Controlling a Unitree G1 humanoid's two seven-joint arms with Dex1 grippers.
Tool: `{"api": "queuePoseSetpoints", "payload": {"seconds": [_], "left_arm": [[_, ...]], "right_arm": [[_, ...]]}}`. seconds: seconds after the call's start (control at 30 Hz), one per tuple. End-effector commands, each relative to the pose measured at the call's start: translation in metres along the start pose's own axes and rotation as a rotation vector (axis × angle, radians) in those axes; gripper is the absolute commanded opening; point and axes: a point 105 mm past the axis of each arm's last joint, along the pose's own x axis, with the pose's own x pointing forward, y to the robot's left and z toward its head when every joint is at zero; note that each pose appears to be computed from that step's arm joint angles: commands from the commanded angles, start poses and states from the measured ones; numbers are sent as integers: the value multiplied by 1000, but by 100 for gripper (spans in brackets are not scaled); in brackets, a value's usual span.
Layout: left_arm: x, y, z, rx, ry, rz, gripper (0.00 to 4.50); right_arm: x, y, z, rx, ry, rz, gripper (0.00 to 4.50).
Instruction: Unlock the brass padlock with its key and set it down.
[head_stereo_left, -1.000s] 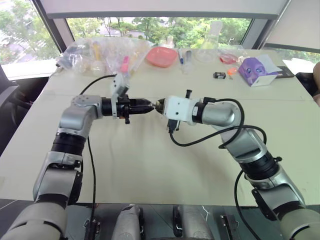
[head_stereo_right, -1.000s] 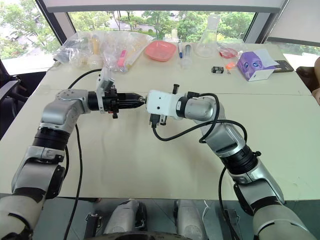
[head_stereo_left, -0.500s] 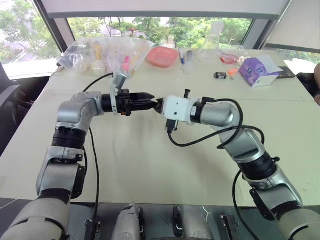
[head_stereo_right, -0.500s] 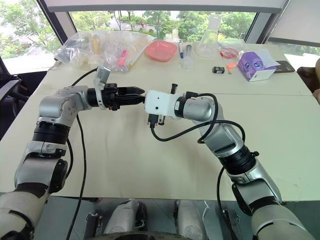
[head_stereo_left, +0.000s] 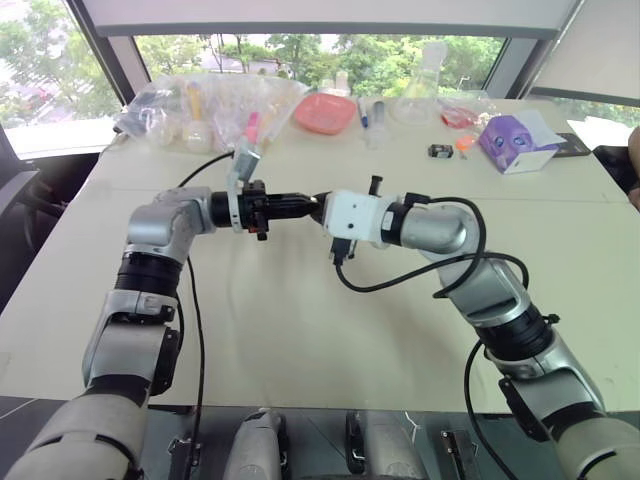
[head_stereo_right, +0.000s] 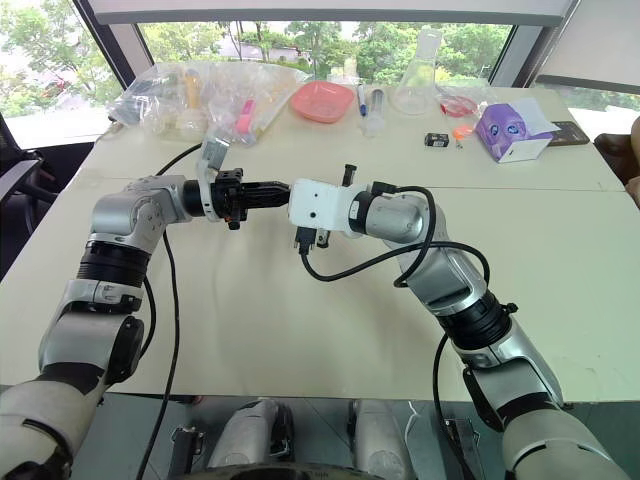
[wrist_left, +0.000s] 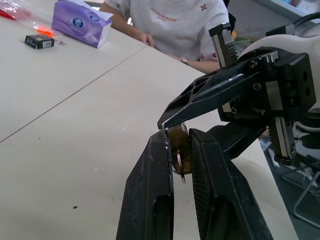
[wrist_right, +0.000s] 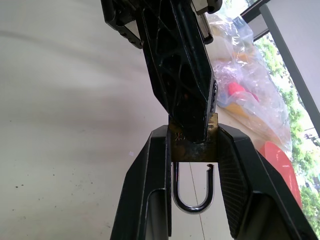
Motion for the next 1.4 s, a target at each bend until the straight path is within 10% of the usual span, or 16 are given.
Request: {"api": "queuePoseSetpoints", "payload": {"seconds": [0.03, 0.27, 0.63, 1.4], "left_arm": [[3, -1, 15, 67, -22, 8, 1], [-6, 2, 23, 41, -90, 51, 0], [-4, -6, 27, 40, -93, 8, 0], [-4, -21, 28, 79, -84, -30, 0]], "right_arm": [[-6, -10, 20, -15, -68, -35, 116], [-22, -9, 7, 170, -48, -99, 447], [-48, -36, -7, 432, -48, -365, 447], [-31, -15, -22, 470, -15, -257, 447]]}}
